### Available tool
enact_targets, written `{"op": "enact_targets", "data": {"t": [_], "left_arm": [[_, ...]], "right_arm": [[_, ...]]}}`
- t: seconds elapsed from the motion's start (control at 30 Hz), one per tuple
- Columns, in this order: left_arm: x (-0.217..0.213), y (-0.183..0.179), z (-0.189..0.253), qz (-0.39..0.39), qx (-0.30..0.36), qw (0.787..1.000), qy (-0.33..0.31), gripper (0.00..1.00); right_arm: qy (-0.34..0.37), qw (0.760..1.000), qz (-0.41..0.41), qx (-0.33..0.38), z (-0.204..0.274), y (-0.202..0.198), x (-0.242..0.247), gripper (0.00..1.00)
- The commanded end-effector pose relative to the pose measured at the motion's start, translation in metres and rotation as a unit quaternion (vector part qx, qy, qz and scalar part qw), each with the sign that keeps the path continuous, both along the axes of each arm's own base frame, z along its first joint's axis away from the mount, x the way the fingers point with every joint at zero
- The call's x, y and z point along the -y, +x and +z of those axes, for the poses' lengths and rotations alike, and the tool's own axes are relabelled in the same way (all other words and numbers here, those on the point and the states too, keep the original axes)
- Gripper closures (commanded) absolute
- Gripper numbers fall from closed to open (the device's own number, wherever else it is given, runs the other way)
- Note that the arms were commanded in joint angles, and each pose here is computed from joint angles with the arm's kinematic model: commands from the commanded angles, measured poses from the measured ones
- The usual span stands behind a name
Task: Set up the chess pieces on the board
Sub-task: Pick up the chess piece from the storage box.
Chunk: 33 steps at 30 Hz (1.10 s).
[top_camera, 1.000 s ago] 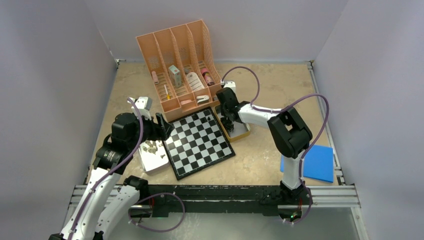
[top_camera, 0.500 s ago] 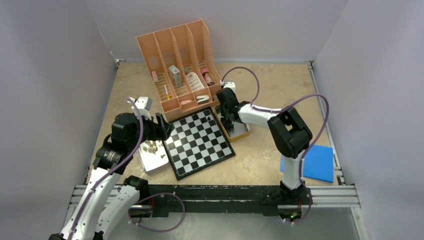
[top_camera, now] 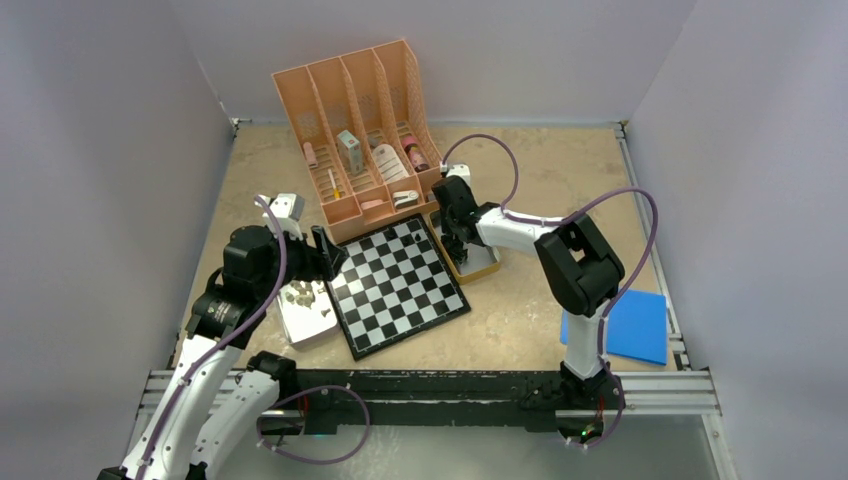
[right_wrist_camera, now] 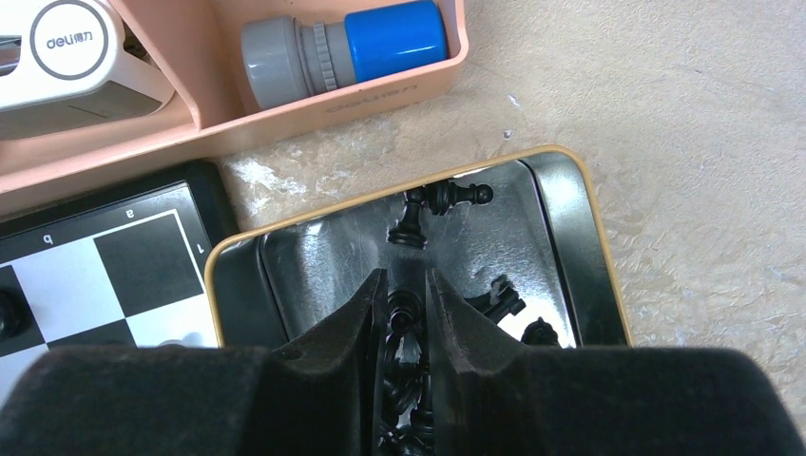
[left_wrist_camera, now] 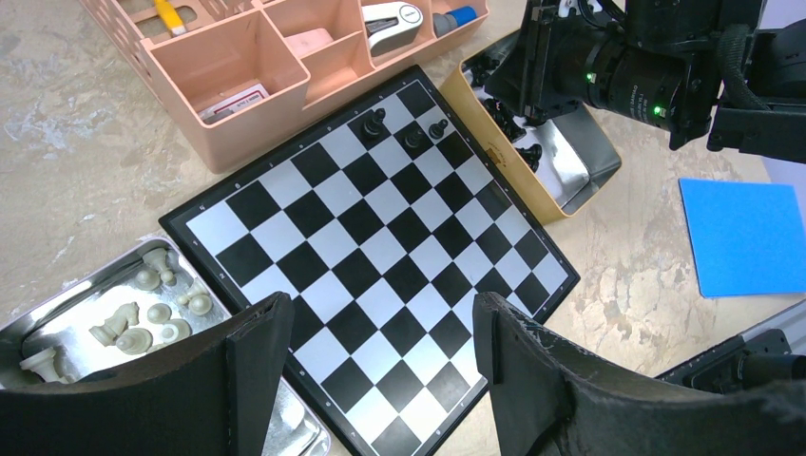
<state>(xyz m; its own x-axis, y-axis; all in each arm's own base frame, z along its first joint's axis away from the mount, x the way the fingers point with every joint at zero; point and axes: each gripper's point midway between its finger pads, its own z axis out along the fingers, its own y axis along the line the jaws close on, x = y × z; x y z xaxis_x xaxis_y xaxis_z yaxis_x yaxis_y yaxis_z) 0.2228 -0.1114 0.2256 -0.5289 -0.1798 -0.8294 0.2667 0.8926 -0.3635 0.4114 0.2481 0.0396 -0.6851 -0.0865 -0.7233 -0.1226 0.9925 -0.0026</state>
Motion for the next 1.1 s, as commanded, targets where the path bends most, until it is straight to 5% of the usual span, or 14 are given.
{"op": "enact_targets", "data": {"t": [0.0,0.43,1.07], "left_arm": [[-0.002,0.004,0.005,0.006,0.015,1.000,-0.003,0.31],[-0.002,0.004,0.006,0.007,0.016,1.000,-0.003,0.31],[-0.003,0.004,0.007,0.010,0.018,1.000,-0.004,0.31]], "right_arm": [[0.011,1.000,-0.003,0.013,0.012,0.008,-0.006,0.76],[0.009,1.000,0.005,0.001,0.009,0.003,-0.009,0.75],[0.016,0.999,-0.005,0.028,0.051,-0.001,-0.010,0.89]]}}
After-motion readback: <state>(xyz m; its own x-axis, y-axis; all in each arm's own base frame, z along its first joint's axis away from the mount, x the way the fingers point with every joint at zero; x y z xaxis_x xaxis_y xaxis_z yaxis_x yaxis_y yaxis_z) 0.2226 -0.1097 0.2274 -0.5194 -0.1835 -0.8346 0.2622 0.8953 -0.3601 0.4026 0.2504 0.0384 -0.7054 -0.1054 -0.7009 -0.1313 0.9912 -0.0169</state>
